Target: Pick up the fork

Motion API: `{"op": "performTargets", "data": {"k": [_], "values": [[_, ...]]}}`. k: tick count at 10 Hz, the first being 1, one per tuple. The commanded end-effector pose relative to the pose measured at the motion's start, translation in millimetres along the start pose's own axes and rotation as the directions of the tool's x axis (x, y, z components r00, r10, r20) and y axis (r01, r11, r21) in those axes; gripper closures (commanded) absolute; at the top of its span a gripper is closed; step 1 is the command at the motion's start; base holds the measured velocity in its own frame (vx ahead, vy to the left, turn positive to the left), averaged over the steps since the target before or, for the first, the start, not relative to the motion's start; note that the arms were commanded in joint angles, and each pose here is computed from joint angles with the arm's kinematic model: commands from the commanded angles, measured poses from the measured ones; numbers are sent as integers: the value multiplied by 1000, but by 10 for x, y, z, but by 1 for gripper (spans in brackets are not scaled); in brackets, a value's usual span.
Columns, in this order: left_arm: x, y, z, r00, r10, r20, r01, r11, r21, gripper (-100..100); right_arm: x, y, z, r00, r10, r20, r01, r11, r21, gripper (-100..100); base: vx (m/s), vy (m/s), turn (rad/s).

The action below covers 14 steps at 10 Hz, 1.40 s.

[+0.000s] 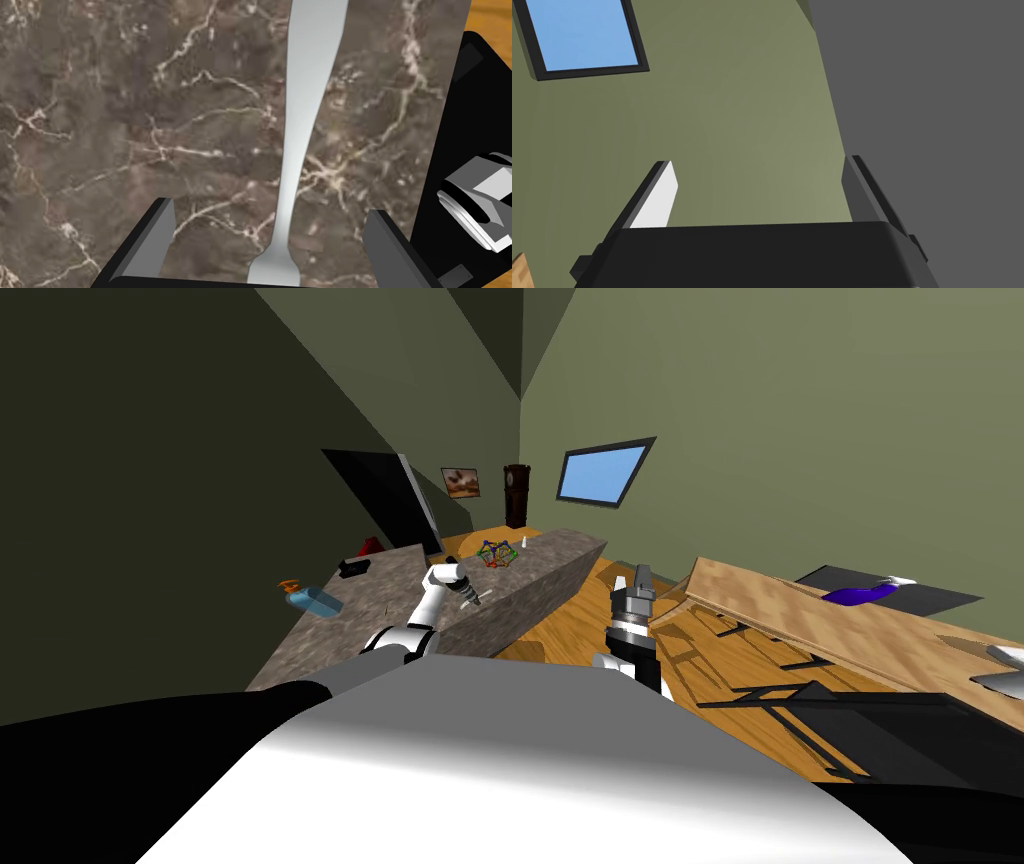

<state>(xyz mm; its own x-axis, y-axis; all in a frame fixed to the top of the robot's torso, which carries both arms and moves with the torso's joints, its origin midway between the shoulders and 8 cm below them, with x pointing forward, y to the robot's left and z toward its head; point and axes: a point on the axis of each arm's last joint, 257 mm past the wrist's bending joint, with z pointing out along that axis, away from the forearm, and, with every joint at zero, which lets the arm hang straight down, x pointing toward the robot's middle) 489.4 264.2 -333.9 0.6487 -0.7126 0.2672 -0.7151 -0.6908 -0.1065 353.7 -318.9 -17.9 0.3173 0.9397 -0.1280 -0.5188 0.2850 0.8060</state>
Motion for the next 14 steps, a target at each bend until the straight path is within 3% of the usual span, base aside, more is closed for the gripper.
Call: {"op": "performTargets", "data": {"k": [1, 7, 8, 9, 13, 14], "values": [[-79, -127, 18, 1000, -7, 0, 7, 1000, 4, -100, 0, 0, 0, 1000, 0, 0, 0, 1000, 0, 0, -23, -79, -61], [-472, -501, 95, 999, -46, 2, 46, 999, 14, -100, 0, 0, 0, 1000, 0, 0, 0, 1000, 0, 0, -18, -60, -61], [-427, -462, 93, 999, -43, 3, 43, 999, 13, -100, 0, 0, 0, 1000, 0, 0, 0, 1000, 0, 0, -8, -25, -4], [-432, -474, 94, 999, -42, 1, 42, 999, 15, 100, -1, 0, 0, 1000, 0, 0, 0, 1000, 0, 0, -3, -5, 2], [-428, -464, 97, 999, -40, 2, 40, 999, 13, 100, -1, 0, 0, 1000, 0, 0, 0, 1000, 0, 0, 0, 0, 0], [-429, -463, 97, 999, -40, 2, 40, 999, 13, 0, -1, 0, 0, 1000, 0, 0, 0, 1000, 0, 0, 0, 0, 0]]}}
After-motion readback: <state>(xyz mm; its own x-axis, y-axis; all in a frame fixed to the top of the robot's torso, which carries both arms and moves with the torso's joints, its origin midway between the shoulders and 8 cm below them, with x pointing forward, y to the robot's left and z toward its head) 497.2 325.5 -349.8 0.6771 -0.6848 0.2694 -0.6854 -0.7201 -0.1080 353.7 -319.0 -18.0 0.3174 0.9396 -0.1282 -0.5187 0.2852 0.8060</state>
